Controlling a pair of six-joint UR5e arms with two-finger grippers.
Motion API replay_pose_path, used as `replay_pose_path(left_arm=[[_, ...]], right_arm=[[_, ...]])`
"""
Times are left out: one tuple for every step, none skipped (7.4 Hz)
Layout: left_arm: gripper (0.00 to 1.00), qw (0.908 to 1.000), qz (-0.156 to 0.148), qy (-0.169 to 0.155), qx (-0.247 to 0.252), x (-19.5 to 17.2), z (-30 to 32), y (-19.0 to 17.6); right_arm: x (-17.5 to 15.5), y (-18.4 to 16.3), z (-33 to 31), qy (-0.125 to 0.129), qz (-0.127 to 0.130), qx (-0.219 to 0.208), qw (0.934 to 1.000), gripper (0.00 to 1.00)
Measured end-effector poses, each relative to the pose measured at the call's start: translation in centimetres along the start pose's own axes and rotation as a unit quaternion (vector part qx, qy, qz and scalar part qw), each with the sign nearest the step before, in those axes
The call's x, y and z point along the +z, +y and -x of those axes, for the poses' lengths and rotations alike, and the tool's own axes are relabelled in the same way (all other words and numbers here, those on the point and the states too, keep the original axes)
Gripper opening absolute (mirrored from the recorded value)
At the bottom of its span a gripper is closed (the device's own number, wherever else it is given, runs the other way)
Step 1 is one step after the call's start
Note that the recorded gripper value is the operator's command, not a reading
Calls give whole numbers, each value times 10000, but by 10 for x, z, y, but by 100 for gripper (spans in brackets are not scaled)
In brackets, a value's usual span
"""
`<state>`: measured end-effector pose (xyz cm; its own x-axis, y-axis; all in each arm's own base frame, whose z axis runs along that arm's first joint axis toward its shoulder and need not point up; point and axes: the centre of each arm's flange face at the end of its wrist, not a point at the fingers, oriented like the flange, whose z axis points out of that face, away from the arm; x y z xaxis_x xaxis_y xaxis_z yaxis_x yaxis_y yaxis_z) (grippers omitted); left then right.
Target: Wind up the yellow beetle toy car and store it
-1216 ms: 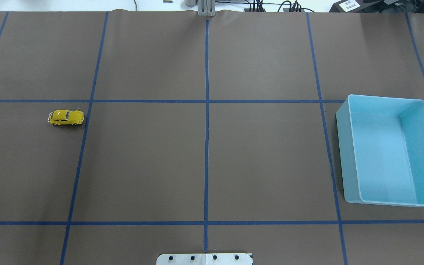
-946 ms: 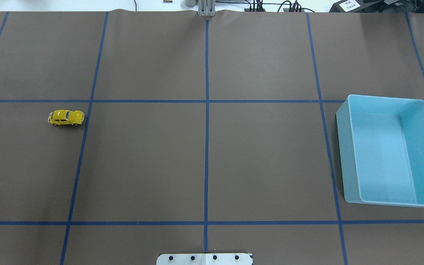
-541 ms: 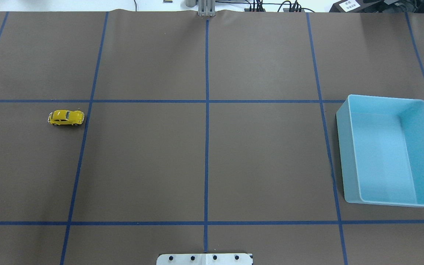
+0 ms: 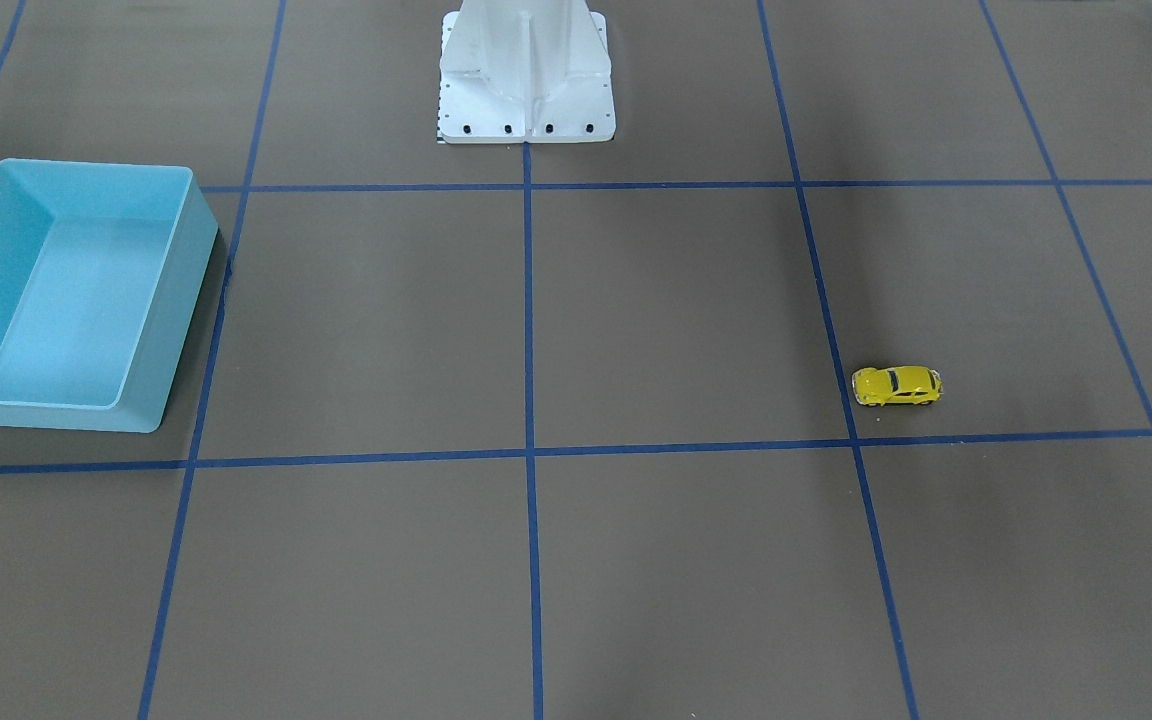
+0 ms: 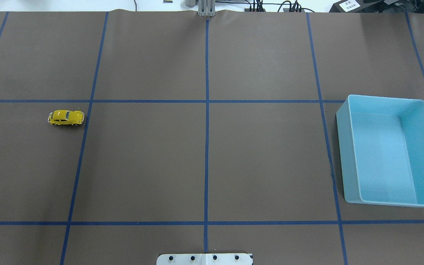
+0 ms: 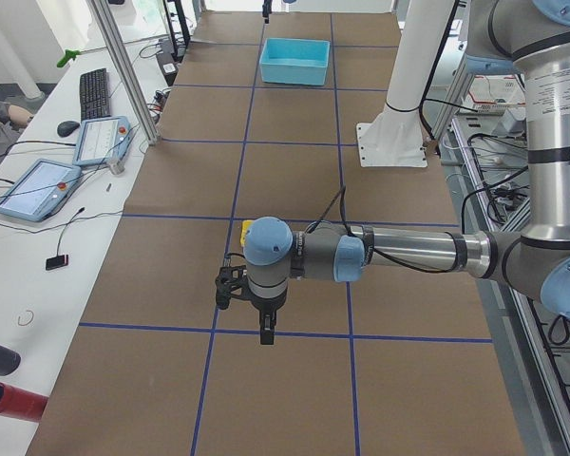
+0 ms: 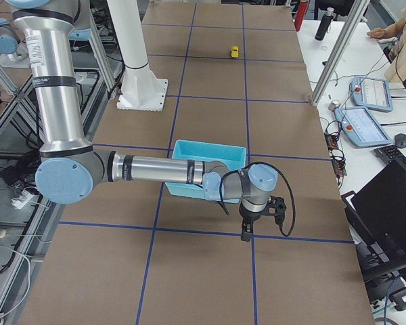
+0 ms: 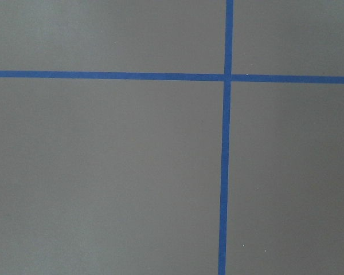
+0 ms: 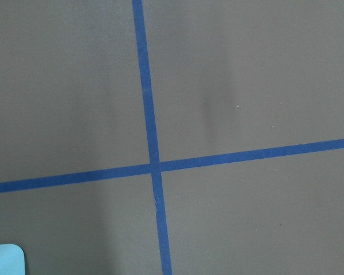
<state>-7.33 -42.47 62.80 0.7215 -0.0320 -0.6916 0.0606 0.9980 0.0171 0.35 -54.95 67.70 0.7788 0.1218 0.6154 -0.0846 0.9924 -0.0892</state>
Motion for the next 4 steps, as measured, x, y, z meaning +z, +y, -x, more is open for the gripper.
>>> replay_pose_path(left_arm=[[100, 10000, 0, 62, 8, 0, -2, -1], [100, 10000, 0, 88, 18, -2, -5, -4], [100, 9999, 2, 102, 44, -2, -8, -5], [100, 9999, 5, 120, 107, -2, -12, -7]], right_arm=[[0, 0, 0, 0, 1, 1, 10000, 100], [0, 0, 0, 1, 2, 2, 10000, 100], [0, 0, 0, 1, 3, 2, 10000, 100], [0, 0, 0, 1, 3, 2, 10000, 100]])
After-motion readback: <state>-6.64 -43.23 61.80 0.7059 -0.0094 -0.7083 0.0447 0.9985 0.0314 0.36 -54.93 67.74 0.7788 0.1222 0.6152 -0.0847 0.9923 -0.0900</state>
